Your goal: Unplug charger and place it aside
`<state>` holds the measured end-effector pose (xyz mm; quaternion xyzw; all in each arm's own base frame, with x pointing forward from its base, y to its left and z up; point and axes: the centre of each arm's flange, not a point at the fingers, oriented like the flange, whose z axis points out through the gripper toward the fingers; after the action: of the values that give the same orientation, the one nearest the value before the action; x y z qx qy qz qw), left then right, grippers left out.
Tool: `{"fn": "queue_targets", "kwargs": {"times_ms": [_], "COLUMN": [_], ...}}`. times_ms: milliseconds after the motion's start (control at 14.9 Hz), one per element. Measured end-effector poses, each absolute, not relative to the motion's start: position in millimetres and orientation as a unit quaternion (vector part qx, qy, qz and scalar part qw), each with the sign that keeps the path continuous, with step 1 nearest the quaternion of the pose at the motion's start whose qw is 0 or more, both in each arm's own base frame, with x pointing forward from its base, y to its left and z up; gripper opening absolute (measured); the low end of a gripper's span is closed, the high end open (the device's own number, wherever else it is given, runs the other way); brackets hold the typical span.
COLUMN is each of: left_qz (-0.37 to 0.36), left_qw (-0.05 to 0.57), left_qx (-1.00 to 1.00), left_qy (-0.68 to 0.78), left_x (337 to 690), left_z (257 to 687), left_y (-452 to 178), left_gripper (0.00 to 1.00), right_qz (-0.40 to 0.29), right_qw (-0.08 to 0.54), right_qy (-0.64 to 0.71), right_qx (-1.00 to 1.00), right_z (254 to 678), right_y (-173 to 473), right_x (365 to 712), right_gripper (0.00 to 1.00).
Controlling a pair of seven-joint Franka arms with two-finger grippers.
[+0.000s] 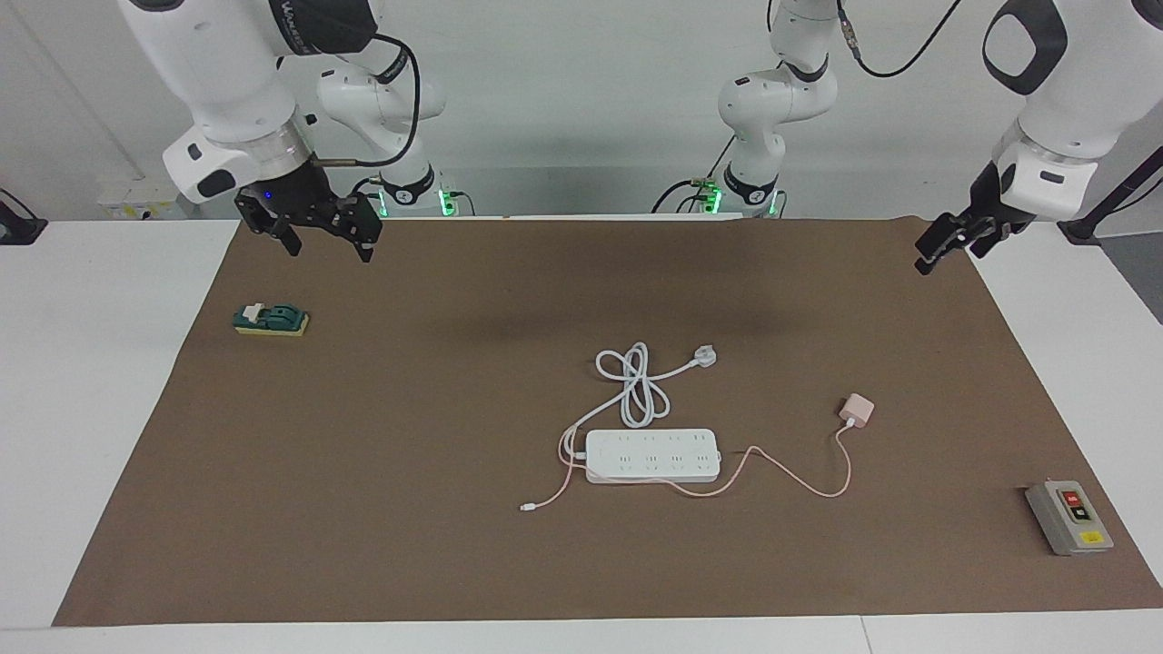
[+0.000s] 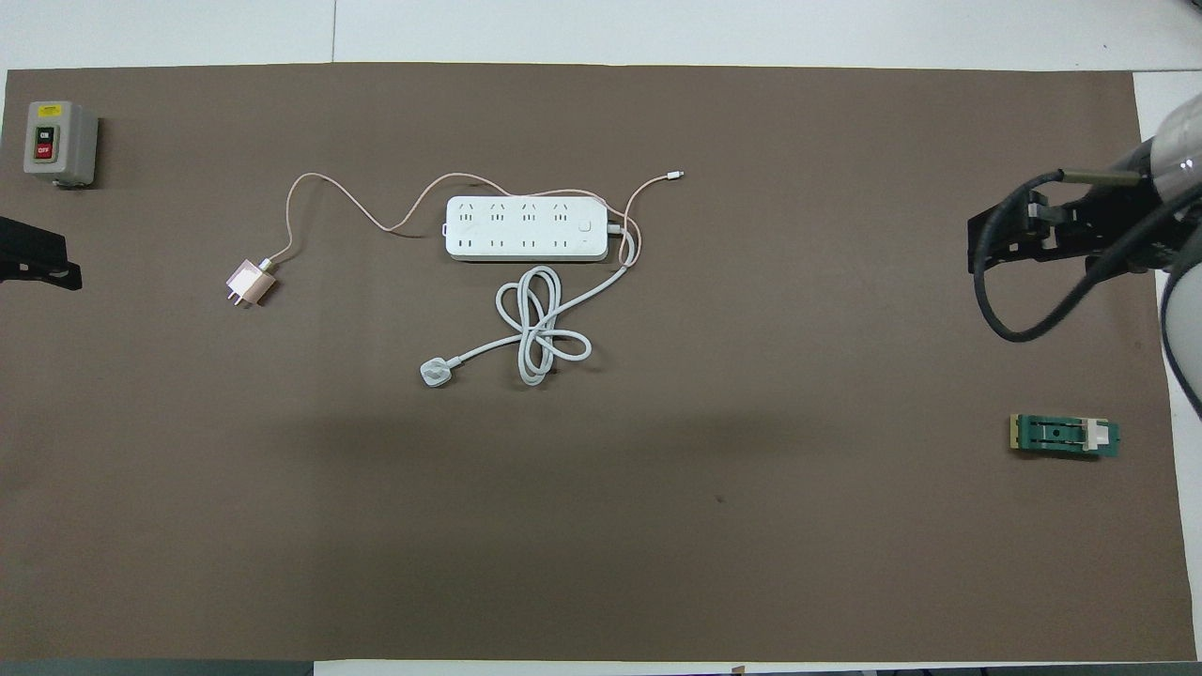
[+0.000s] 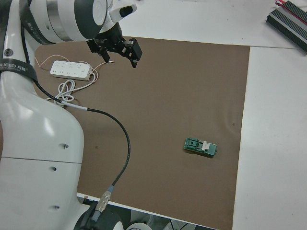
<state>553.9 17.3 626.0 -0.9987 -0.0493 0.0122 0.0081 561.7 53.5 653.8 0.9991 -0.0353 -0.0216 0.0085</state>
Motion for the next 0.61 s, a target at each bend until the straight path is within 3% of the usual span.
{"fn": "queue_targets", "kwargs": {"times_ms": [605], "left_qz": [0.016], "left_qw": [0.008], "left_qx": [-1.0], "left_qy": [0.019], "left_x": [555.9], "left_z": [621.0], "left_y": [-20.6], "left_gripper": [1.0], "right_qz": [-0.039], "right_qw": [0.016], "right_qy": [0.008], "right_qx": [0.999], "right_z": [667.0], "right_y": [13.9], "right_x": [509.5], "right_gripper": [1.0]}}
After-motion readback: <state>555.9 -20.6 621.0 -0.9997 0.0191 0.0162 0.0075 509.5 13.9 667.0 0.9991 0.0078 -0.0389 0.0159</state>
